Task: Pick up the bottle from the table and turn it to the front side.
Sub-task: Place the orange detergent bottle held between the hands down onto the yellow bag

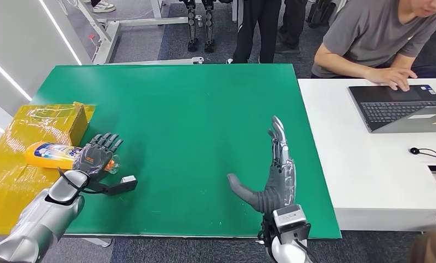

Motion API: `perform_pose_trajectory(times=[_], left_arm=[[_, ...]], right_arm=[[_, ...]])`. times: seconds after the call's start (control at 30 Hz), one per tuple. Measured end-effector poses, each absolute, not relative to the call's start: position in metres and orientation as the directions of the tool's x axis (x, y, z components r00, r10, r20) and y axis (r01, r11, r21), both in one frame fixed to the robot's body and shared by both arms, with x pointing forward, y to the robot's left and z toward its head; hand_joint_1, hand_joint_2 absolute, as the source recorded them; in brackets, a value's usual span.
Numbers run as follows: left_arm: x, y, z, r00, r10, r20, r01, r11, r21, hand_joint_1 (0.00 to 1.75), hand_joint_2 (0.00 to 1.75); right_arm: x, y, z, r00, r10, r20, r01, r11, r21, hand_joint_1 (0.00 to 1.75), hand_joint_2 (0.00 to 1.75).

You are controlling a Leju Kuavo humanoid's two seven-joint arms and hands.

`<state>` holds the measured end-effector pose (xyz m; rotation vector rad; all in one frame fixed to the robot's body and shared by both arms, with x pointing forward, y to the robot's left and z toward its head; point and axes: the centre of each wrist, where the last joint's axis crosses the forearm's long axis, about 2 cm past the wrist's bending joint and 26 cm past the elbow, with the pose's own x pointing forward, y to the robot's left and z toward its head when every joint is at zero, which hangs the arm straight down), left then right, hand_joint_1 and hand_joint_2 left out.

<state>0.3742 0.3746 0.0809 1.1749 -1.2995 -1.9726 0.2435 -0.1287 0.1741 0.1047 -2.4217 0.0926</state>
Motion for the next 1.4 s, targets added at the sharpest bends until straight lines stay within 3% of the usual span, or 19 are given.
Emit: perform_pose_trajectory(times=[0.4,0.73,0.93,1.27,1.4], left_arm=[[0.36,0.37,0.07,-0.484,-0.793,-0.37,-0.149,-0.342,0.928,0.0,1.75],[0.335,0.332,0.059,-0.559,-0.775,-0.296,-0.242,-0.189,0.952,0.0,1.75],[0.309,0.322,0.059,-0.552,-0.813,-0.187,-0.29,-0.024,0.957,0.0,1.75],[0.269,0.324,0.079,-0.513,-0.843,-0.16,-0.447,0.103,0.888,0.0,1.75],[0.268,0.326,0.097,-0.456,-0.886,-0.078,-0.533,0.202,0.822,0.0,1.75]], right_arm=[[0.244,-0.129,0.173,-0.751,-0.035,0.659,-0.077,0.996,-0.036,0.0,1.75],[0.243,-0.13,0.172,-0.747,-0.018,0.664,-0.05,0.998,-0.029,0.0,1.75],[0.238,-0.131,0.168,-0.736,-0.006,0.677,-0.032,0.999,-0.026,0.0,1.75],[0.235,-0.134,0.163,-0.723,-0.007,0.691,-0.023,1.0,-0.015,0.0,1.75],[0.234,-0.133,0.163,-0.722,-0.014,0.692,-0.034,0.999,-0.015,0.0,1.75]])
